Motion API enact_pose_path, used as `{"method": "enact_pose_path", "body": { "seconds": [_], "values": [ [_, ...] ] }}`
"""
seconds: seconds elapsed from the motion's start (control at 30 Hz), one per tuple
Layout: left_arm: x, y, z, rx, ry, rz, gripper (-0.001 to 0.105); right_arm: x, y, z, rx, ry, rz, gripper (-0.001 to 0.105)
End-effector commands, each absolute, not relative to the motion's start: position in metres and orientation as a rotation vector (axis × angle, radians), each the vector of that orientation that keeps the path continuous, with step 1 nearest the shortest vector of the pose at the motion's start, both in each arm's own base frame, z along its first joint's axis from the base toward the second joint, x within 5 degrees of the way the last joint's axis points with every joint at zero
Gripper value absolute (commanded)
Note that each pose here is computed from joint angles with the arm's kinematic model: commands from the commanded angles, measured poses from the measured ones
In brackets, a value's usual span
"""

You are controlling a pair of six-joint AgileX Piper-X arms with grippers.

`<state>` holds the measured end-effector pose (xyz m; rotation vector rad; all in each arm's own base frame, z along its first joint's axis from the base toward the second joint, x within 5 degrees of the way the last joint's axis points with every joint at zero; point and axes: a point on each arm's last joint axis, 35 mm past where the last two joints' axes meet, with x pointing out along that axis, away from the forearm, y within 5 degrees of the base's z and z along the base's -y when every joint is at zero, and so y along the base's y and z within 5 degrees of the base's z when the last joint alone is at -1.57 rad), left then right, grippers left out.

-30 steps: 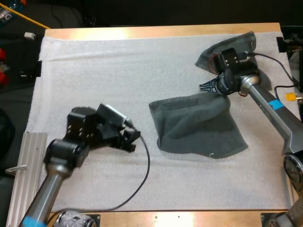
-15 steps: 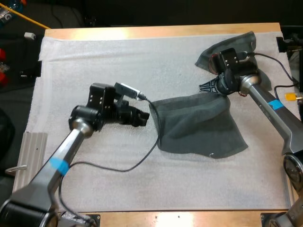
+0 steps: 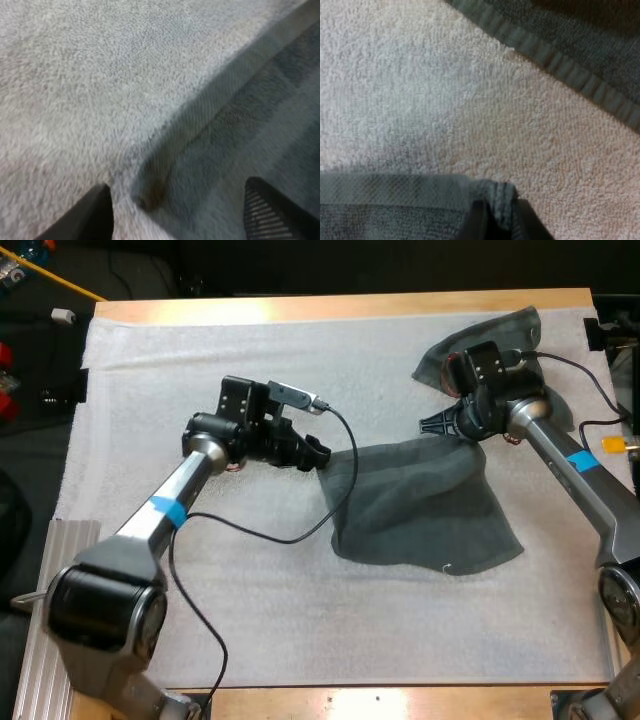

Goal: Pick towel from pile, fold and stack

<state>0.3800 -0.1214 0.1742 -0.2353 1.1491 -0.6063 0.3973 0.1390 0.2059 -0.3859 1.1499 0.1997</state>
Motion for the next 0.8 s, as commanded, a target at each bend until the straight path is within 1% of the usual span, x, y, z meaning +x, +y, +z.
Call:
{"method": "enact_pose_path", "body": {
  "seconds": [0.0,0.13,0.3,0.5,0.63,0.67,0.77],
  "values": [
    [0.382,-0.125,0.173,-0.235,1.161,-0.599,0.056,0.398,0.138,0.213,-0.387,1.132,0.206,0.000],
    [0.390,-0.132,0.163,-0.230,1.189,-0.604,0.056,0.398,0.138,0.213,-0.387,1.132,0.206,0.000],
    [0.394,-0.140,0.149,-0.186,1.269,-0.548,0.056,0.398,0.138,0.213,-0.387,1.132,0.206,0.000],
    [0.391,-0.144,0.139,-0.176,1.321,-0.541,0.056,0.398,0.138,0.213,-0.386,1.131,0.206,0.000],
    [0.391,-0.144,0.138,-0.175,1.324,-0.539,0.055,0.398,0.138,0.213,-0.379,1.131,0.218,0.000],
    [0.391,-0.144,0.138,-0.175,1.324,-0.539,0.052,0.398,0.138,0.213,-0.376,1.132,0.222,0.000],
    [0.391,-0.144,0.138,-0.175,1.324,-0.539,0.036,0.398,0.138,0.213,-0.375,1.133,0.225,0.000]
  ]
}}
